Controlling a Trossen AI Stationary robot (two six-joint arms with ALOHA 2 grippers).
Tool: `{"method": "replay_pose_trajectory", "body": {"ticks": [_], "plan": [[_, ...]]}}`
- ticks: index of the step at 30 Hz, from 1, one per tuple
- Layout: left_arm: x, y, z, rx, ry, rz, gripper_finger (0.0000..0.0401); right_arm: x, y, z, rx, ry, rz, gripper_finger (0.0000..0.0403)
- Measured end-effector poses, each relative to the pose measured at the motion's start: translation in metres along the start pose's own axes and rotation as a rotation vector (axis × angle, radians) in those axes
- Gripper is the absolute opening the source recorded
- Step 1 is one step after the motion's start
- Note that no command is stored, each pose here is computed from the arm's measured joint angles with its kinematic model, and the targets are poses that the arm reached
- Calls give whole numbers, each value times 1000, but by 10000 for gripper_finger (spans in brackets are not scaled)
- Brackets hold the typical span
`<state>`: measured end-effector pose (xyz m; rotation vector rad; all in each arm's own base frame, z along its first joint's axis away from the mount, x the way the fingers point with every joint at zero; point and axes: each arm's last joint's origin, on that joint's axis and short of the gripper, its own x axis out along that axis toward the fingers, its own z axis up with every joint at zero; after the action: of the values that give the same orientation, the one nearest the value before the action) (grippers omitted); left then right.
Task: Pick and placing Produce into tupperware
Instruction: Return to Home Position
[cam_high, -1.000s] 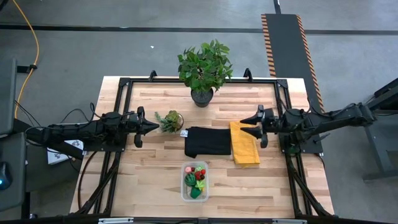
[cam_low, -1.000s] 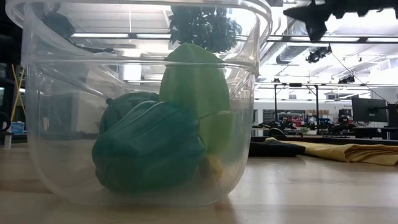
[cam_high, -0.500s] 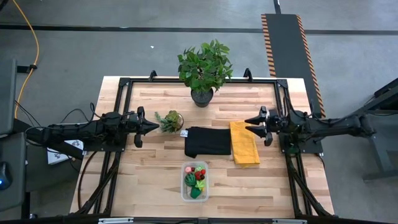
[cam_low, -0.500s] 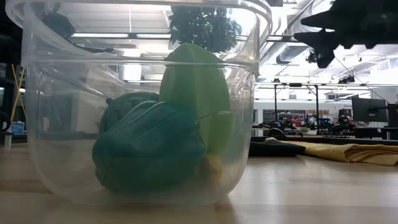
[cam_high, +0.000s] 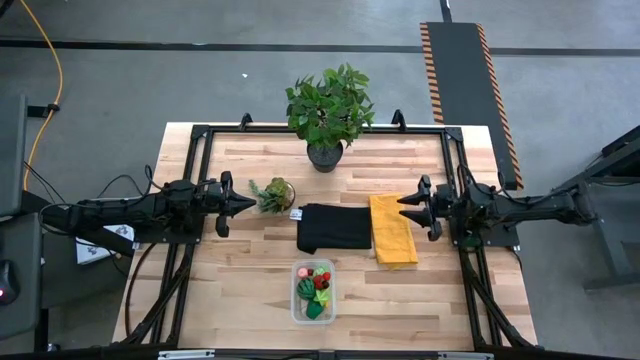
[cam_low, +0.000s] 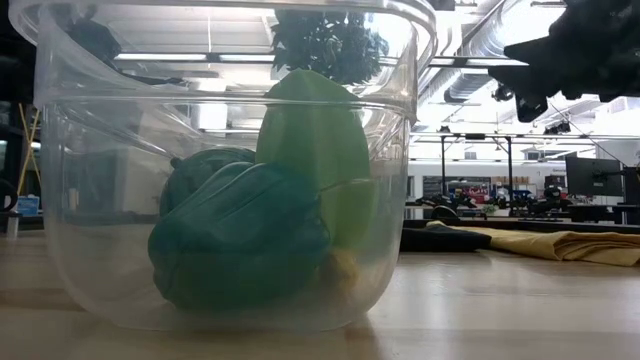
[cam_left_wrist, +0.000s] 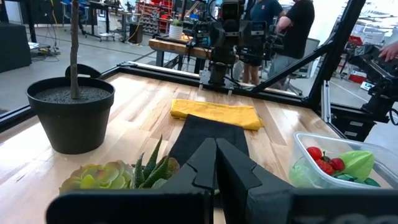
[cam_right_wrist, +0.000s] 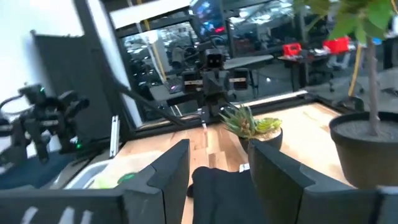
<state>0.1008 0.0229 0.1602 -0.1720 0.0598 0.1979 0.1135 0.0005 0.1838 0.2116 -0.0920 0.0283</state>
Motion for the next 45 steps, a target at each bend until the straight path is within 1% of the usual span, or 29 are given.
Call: {"method": "replay_pose_trajectory", "body": {"ticks": [3, 8, 11, 17, 21, 45], "plan": [[0, 0, 0, 0, 0, 0, 3, -3, 0, -4, -62, -9, 42, 153], [0, 0, 0, 0, 0, 0, 3, -6, 2, -2, -140, -28, 96, 153], [0, 0, 0, 0, 0, 0, 3, -8, 2, -5, -188, 1, 112, 153], [0, 0, 0, 0, 0, 0, 3, -15, 0, -16, -179, 104, 95, 153], [0, 0, 0, 0, 0, -1, 3, -18, 1, -12, -157, 63, 92, 153], [0, 0, 0, 0, 0, 0, 3, -17, 0, -13, -157, 72, 89, 153]]}}
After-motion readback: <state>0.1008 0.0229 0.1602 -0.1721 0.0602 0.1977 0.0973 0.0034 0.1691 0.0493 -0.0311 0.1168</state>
